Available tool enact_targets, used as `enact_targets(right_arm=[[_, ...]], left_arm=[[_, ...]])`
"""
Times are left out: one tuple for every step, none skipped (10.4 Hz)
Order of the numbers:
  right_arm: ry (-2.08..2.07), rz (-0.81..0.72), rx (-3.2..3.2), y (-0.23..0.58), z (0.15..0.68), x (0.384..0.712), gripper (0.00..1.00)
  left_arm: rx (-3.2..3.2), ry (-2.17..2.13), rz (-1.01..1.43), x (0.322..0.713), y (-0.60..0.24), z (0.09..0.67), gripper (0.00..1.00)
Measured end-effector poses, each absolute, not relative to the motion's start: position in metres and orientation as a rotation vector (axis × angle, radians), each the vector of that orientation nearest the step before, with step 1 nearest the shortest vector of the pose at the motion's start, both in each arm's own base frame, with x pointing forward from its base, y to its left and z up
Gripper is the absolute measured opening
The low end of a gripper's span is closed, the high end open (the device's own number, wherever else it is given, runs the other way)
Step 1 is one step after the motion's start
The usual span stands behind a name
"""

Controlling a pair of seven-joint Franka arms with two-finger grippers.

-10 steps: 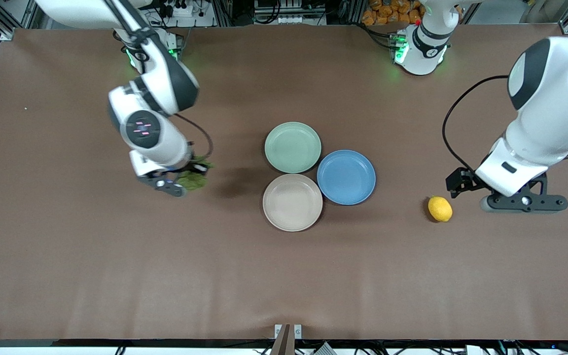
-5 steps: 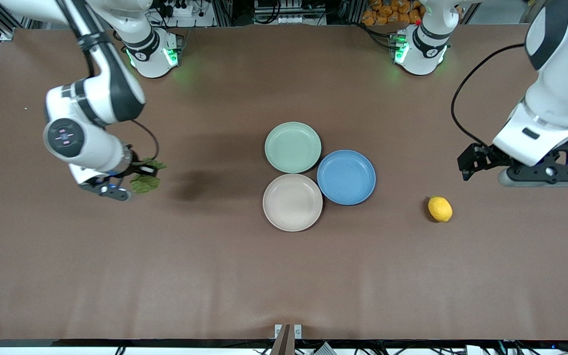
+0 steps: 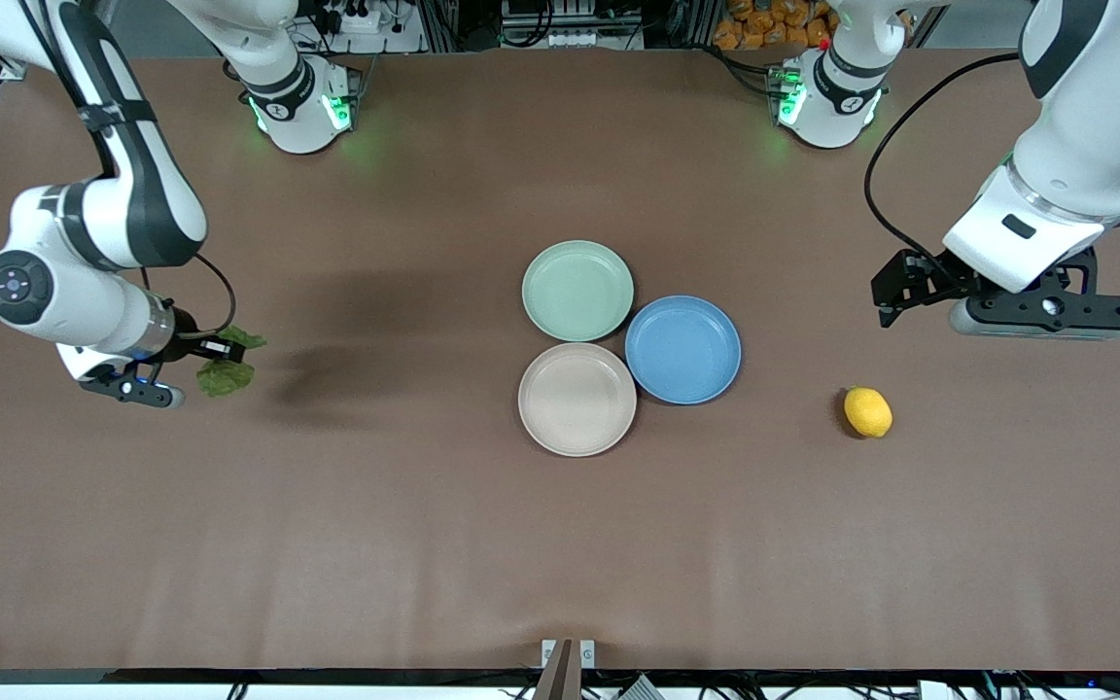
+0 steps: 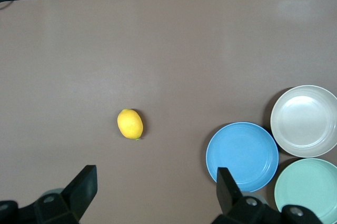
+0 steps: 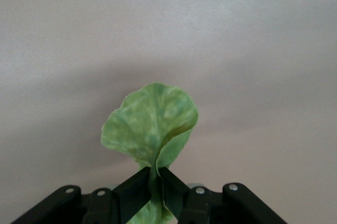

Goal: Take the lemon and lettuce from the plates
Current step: 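Carry the lettuce away from the plates with the right gripper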

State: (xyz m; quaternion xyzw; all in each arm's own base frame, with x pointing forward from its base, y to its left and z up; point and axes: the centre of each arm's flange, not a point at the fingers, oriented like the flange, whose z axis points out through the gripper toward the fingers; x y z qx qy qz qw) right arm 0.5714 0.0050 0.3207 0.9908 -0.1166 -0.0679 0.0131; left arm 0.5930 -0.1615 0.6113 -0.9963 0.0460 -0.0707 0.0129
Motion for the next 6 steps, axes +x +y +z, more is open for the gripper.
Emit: enact_targets(right_arm=[[-0.351, -0.17, 3.104, 0.008, 0.301, 0.564, 0.12], [-0.343, -0.154, 3.117, 0.008, 0.28, 0.556, 0.12], [-0.332, -0.162, 3.119, 0.003, 0.263, 0.55, 0.12], [-0.314, -0.16, 3.117, -0.004, 0.248, 0.548, 0.12], [-0.3, -0.158, 3.111, -0.014, 0.236, 0.548, 0.12], [-0.296, -0.154, 3.111, -0.023, 0.226, 0.548, 0.12]], left_arm=[[-3.104, 0.141, -0.227, 0.592, -0.161, 0.614, 1.0], [-3.102, 0.138, -0.241, 0.59, -0.16, 0.619, 1.0], [-3.1, 0.136, -0.247, 0.587, -0.159, 0.624, 1.0], [-3.098, 0.134, -0.247, 0.585, -0.159, 0.626, 1.0], [-3.097, 0.13, -0.249, 0.585, -0.157, 0.628, 1.0], [-3.095, 0.122, -0.254, 0.584, -0.155, 0.63, 1.0]])
